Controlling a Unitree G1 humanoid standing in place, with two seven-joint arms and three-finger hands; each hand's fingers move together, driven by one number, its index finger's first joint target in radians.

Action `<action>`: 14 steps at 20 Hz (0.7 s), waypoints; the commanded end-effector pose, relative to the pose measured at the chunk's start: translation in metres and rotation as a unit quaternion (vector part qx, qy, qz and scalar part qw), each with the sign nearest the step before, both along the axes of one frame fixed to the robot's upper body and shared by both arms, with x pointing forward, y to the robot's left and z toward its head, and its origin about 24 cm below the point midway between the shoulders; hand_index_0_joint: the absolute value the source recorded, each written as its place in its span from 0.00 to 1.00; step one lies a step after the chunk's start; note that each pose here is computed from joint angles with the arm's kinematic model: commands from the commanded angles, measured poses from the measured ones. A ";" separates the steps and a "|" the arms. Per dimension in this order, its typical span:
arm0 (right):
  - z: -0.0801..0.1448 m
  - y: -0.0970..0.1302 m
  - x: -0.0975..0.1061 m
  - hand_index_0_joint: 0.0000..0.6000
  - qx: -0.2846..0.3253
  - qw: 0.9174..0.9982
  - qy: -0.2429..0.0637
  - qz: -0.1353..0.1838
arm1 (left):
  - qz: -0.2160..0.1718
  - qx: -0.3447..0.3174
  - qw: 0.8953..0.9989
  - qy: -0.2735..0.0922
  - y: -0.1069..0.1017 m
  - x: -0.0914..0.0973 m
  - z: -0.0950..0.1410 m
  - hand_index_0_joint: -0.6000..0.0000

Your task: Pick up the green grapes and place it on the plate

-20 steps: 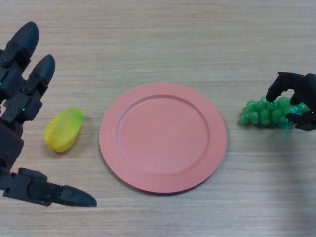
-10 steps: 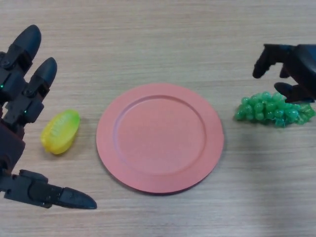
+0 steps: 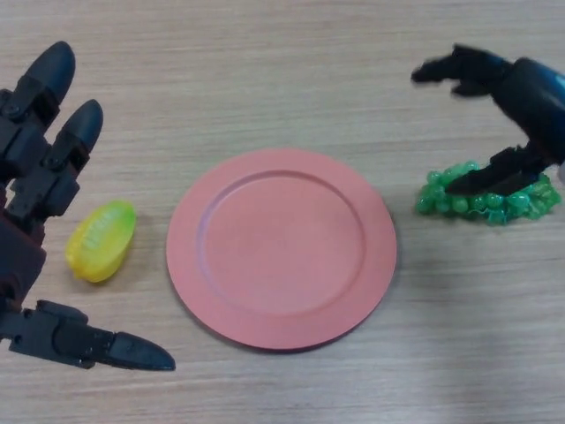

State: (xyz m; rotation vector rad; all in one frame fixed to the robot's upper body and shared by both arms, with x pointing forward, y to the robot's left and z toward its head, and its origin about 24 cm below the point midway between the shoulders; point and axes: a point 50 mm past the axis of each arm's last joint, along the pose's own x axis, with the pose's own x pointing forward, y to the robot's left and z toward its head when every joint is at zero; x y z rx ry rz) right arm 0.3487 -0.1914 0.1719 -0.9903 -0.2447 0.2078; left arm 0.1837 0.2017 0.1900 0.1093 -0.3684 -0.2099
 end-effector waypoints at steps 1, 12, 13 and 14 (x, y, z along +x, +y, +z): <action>0.053 -0.016 0.001 0.00 0.020 0.992 -0.124 -0.011 | -0.003 0.023 0.996 -0.091 -0.001 -0.010 0.024 1.00; -0.005 -0.043 0.039 0.00 -0.158 0.986 -0.032 -0.049 | 0.024 0.018 0.994 -0.103 0.011 -0.013 0.028 1.00; -0.009 -0.044 0.039 0.00 -0.164 0.985 -0.025 -0.049 | 0.026 0.017 0.994 -0.106 0.012 -0.014 0.028 1.00; -0.015 -0.046 0.040 0.00 -0.173 0.984 -0.010 -0.050 | 0.030 0.017 0.993 -0.109 0.014 -0.015 0.028 1.00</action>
